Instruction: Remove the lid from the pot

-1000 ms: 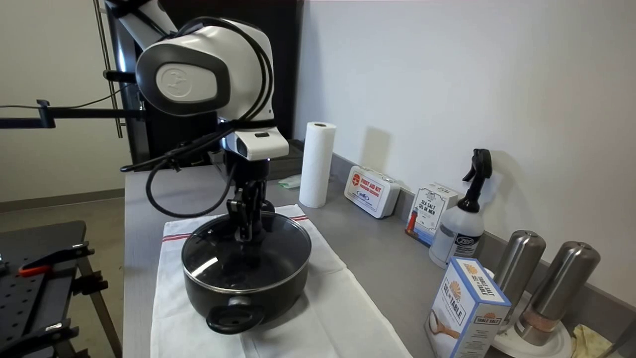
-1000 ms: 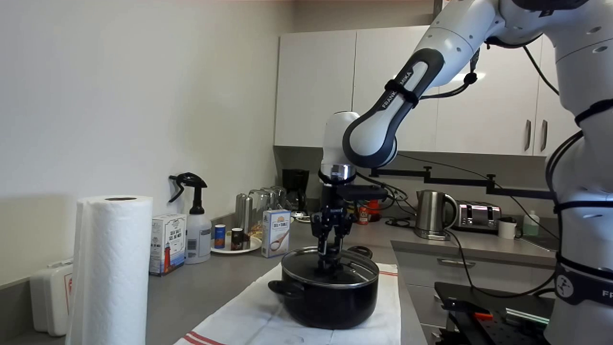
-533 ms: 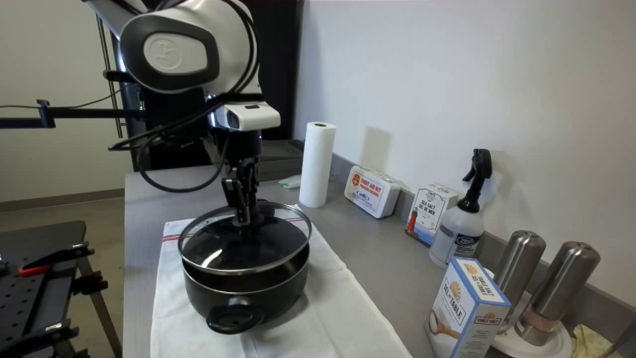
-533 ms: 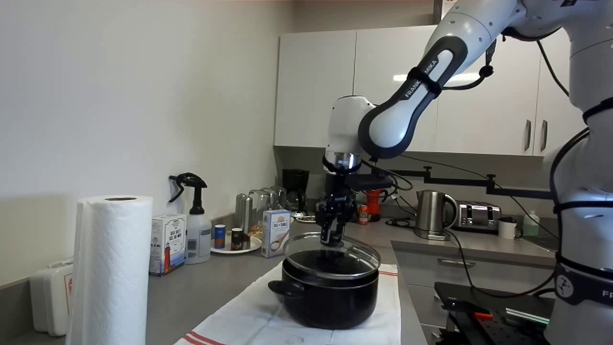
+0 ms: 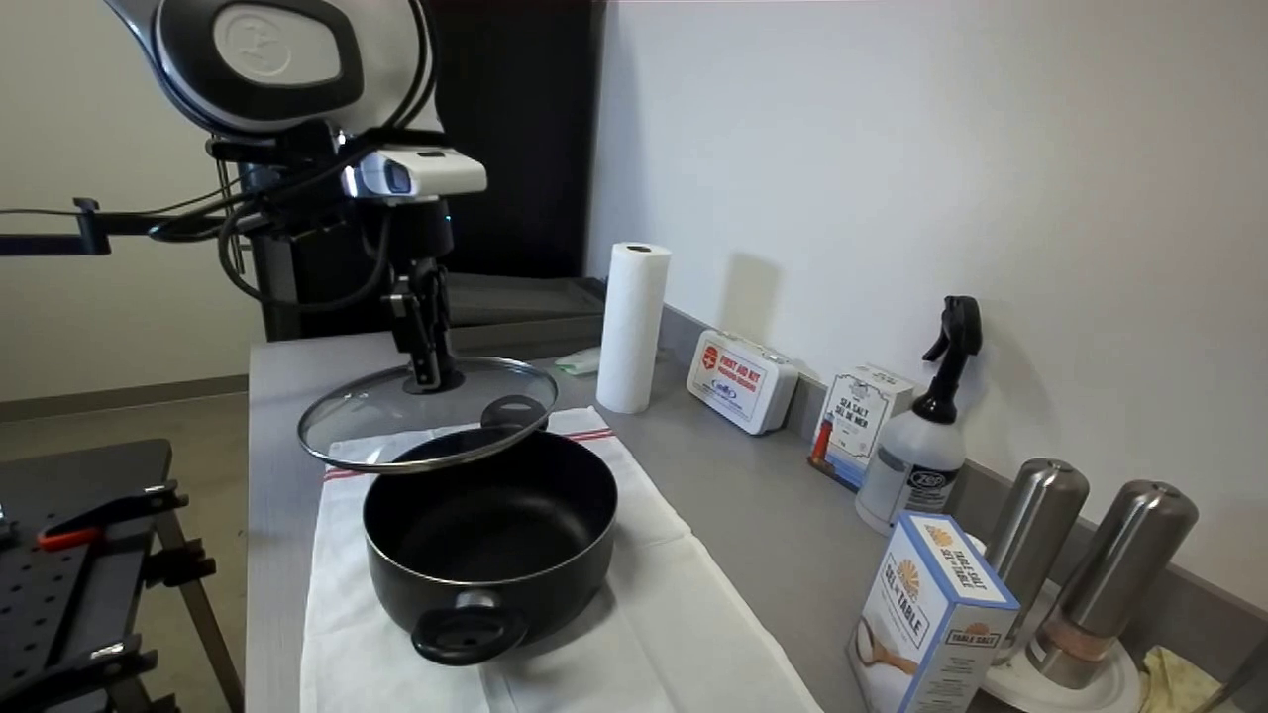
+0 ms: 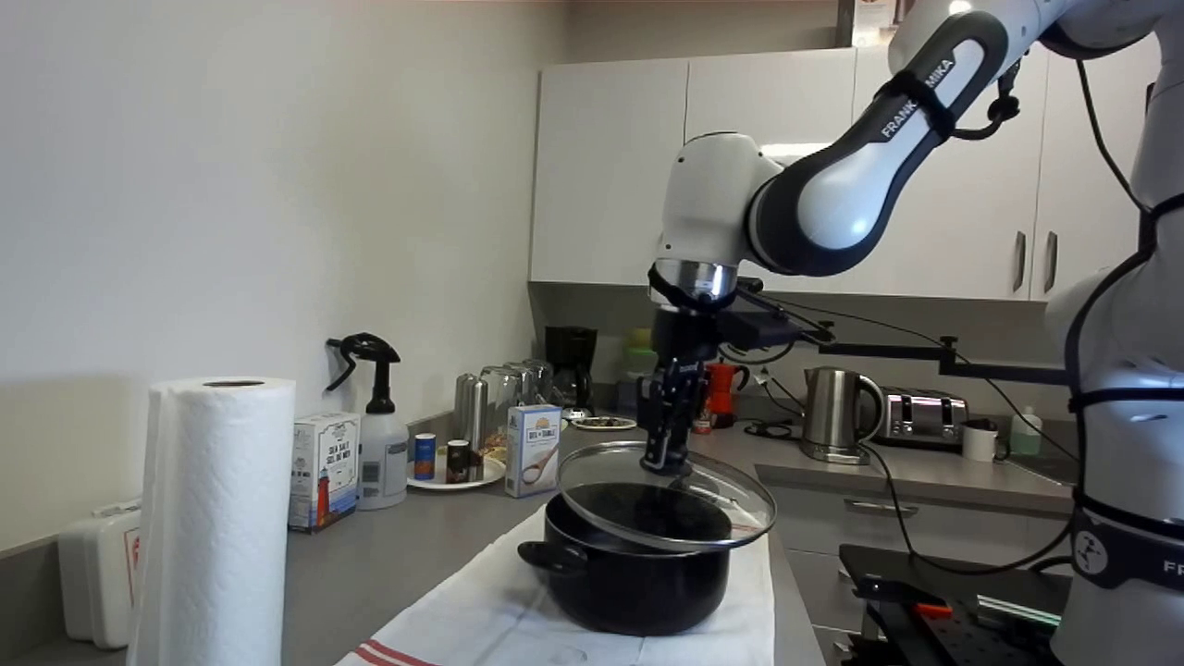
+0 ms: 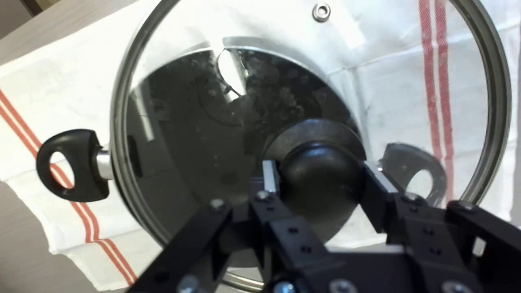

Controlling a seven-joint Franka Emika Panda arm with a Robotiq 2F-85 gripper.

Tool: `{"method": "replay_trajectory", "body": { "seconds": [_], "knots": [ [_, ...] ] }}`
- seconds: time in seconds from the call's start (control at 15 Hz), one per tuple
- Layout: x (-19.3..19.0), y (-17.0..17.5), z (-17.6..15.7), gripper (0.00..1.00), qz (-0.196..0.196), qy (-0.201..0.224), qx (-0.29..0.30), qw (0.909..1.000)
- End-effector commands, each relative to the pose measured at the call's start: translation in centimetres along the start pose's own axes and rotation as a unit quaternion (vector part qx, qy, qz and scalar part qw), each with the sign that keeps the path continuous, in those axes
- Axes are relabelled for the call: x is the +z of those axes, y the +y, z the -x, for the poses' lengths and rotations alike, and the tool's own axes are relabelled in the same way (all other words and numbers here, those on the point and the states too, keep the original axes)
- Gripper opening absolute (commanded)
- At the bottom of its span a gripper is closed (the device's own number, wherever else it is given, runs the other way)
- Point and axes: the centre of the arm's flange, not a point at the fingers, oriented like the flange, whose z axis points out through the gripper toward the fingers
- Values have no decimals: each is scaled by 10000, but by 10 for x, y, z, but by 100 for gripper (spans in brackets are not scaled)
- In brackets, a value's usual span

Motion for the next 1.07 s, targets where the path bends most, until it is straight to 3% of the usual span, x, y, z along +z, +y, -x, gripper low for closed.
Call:
{"method": "replay_trajectory", "body": {
  "seconds": [0.0,0.47,1.0],
  "knots": [
    [-19,-38,44,25,-82,92,-590,9982],
    [-1,-112,96,25,-147,92,-1729,9848],
    [45,-143,100,25,-504,75,-2008,9783]
  ]
}}
